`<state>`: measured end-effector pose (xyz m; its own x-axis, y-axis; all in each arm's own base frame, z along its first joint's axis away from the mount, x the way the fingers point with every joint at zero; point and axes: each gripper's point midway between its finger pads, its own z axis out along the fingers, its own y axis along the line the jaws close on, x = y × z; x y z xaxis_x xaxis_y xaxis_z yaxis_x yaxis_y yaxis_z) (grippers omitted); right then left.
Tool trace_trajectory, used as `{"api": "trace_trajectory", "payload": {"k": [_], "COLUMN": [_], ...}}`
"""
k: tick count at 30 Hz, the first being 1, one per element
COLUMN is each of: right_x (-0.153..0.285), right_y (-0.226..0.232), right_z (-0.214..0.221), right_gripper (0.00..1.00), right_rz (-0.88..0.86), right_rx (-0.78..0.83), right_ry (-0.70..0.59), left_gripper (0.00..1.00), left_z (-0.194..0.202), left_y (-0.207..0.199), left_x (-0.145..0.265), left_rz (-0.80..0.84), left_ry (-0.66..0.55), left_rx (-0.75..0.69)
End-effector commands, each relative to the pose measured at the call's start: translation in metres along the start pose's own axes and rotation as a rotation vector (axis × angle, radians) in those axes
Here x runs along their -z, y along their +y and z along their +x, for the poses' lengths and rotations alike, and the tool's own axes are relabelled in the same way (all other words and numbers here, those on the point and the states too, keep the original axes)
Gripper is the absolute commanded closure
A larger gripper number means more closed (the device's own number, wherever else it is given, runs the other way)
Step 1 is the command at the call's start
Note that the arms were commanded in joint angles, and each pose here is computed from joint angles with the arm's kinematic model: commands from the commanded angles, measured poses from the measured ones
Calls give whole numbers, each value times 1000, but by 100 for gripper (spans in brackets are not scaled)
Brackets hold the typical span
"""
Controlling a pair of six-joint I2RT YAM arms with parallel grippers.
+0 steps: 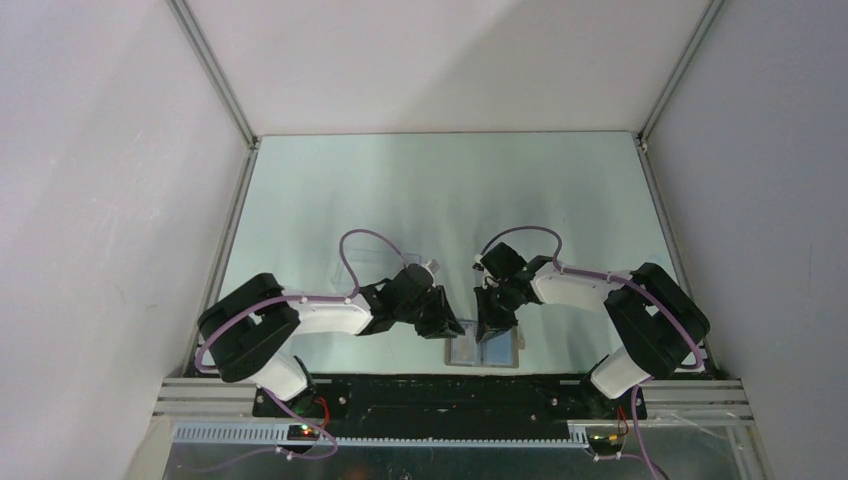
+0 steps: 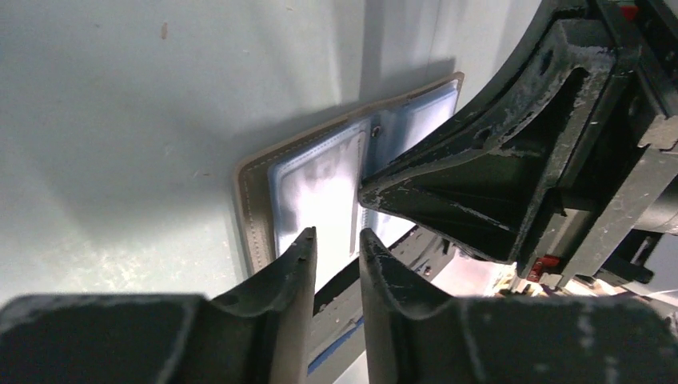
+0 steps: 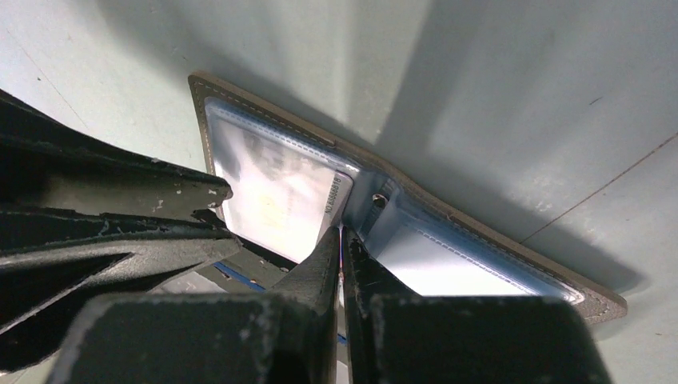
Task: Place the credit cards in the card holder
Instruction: Turn over the card slot in the card holder.
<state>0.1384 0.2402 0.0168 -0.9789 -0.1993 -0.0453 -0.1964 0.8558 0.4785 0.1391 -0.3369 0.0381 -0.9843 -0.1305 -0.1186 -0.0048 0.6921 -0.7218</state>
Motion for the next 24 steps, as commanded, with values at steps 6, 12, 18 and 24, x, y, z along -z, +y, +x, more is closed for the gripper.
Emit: {"api": "trace_trajectory", "payload": {"k": [6,12,18,24], "right_x": [-5,-6,-6,-3], "right_y": [-4,-4,-3,0], "right_z": [1,2,1,0], "right_gripper": [98,100,100,100], "right_rz": [15,19,11,1], "right_rx": [19,18,18,20], "right_ry": [2,5,6,-3], "left_gripper": [62,62,71,89], "left_z": [-10,-11,-8,-10], "left_y": [18,30,19,-4], "left_x": [4,5,0,5], "left_rz": [-99,-189,-179,-121], "left_ry": [-75,-73,-51,-67], "left_rx": [-20,-18,-63,-97]}}
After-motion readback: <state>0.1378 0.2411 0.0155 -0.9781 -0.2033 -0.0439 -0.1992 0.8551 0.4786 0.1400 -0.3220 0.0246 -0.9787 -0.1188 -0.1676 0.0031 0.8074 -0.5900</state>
